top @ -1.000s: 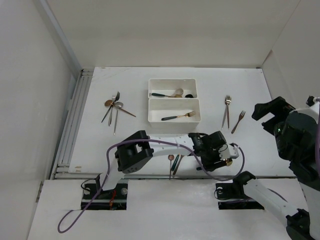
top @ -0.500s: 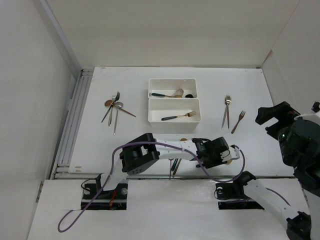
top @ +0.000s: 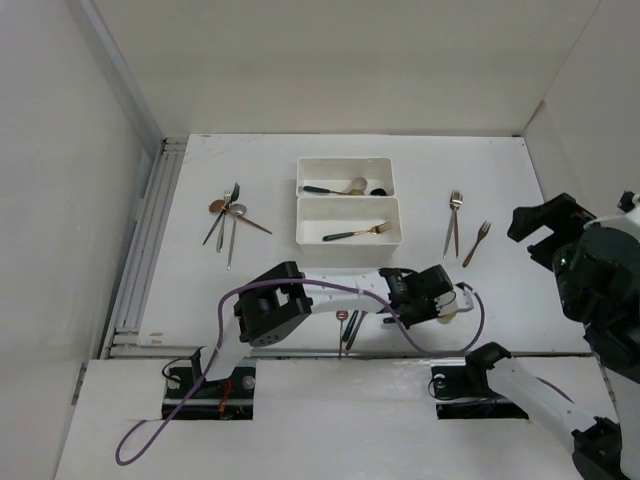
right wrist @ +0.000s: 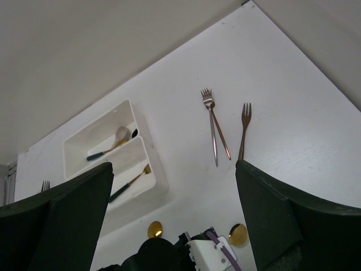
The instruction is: Sort the eating utensils into containers
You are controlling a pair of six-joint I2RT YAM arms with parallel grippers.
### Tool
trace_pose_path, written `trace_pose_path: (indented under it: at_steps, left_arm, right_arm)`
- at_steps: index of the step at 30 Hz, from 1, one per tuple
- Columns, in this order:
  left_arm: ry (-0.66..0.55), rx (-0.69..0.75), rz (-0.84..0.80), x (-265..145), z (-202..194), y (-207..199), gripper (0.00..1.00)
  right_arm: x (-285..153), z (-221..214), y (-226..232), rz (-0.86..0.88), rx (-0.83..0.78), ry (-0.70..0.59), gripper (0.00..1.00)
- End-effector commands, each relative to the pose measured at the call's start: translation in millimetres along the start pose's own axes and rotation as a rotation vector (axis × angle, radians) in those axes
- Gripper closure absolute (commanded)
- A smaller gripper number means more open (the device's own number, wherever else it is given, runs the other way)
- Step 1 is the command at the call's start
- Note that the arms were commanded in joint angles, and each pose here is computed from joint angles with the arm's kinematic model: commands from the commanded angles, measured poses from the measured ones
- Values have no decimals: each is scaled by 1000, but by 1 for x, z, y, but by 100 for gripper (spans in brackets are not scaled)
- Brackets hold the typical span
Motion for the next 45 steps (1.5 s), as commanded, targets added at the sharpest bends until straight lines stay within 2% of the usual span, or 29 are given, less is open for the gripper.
trace_pose_path:
  at_steps: [1,7,10,12,18,21,25,30,33,34,39,45]
  left_arm:
    - [-169,21,49,-78,68,22,100]
    - [-343,34,106,-146,125,45,100]
    - [-410,-15,176,-171,143,85,100]
    - [-421,-36,265,-185,141,128,100]
    - [-483,66,597,-241,138,259,100]
    - [-452,75,692,-239,117,316,100]
    - [-398,101,682,-220,91,354,100]
    - [-354,140,672,-190,65,372,100]
    - [-315,126,673,-170,47,389,100]
    - [-328,129,681,-172,53,393,100]
    - [-306,99,700,-162,36,418,100]
    - [-264,148,653,-140,18,411,100]
  right_arm:
    - [1,38,27,62,57,-71,7]
    - [22,71,55,37,31,-123,8]
    - [25,80,62,42,44,-153,8]
    - [32,77,69,53,45,-149,8]
    - [46,75,89,103,75,-170,8]
    - [55,67,95,109,67,-158,8]
    - [71,53,102,92,38,-127,8]
    - [98,7,99,33,-50,-38,7]
    - [117,-32,95,15,-107,69,5]
    - [126,-43,97,10,-114,102,5]
    - [144,-79,93,0,-83,223,6]
    - [155,-107,81,-24,-75,286,7]
Point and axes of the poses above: each gripper's point midway between its finger pads, its own x axis out along the fingers, its own y axis along the line the jaws close on, z = x × y, the point moved 1 cm from there along -x, back along the fingers, and after that the axes turned 6 degrees about -x, right-handed, at the moved point
